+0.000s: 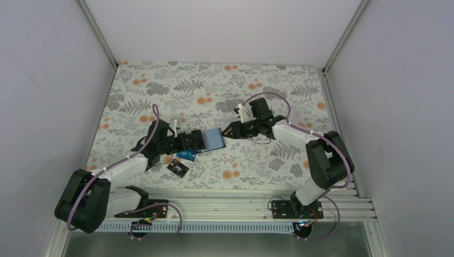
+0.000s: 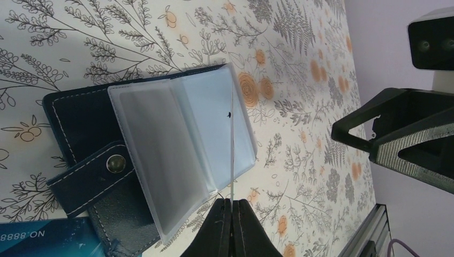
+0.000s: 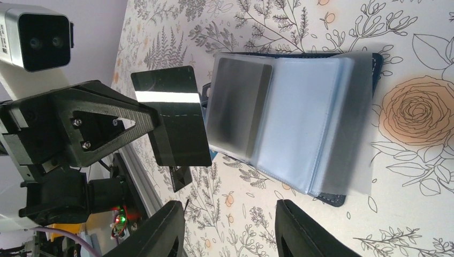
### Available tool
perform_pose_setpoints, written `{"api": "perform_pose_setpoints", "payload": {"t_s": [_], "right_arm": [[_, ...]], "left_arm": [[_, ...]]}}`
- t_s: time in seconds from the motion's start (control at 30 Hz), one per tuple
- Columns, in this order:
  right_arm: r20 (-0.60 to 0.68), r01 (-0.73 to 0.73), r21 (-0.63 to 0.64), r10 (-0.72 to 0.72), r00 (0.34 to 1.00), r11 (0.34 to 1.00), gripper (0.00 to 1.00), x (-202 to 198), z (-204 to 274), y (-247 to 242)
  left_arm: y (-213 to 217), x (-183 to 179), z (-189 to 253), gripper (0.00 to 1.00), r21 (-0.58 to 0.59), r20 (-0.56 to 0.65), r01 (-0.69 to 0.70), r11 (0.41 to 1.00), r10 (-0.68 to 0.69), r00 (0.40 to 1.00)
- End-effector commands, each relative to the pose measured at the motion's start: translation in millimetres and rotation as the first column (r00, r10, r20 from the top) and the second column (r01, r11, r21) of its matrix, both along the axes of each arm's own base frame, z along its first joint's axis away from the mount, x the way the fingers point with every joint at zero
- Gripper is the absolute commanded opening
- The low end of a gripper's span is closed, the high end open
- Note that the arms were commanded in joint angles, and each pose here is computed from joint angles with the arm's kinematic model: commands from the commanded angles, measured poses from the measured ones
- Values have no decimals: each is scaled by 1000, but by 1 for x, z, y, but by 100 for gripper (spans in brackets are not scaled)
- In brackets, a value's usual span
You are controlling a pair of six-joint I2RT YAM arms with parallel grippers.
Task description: Put the credit cards into the card holder
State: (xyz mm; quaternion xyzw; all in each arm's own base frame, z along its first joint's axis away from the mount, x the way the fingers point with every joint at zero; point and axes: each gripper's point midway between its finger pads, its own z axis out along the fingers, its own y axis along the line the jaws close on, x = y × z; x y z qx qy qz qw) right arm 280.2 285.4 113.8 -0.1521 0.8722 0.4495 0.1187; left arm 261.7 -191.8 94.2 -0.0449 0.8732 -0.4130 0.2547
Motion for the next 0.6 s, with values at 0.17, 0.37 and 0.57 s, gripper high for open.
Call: {"api": "perform_pose_setpoints", "payload": {"t_s": [0.17, 0.37, 0.57], "right_arm": [[-18, 4, 4, -4, 1000, 1000, 43, 14, -17, 6], [-14, 5, 7, -5, 1000, 1000, 42, 24, -18, 11], [-26, 6, 0, -6, 1000, 1000, 41, 29, -27, 14]], "left_arm": [[-4, 15, -5, 3, -47, -6, -38, 998, 38, 999], [-9, 24, -12, 2, -75, -31, -56, 996, 54, 998], [-10, 30, -23, 2, -77, -57, -71, 995, 67, 996]]}}
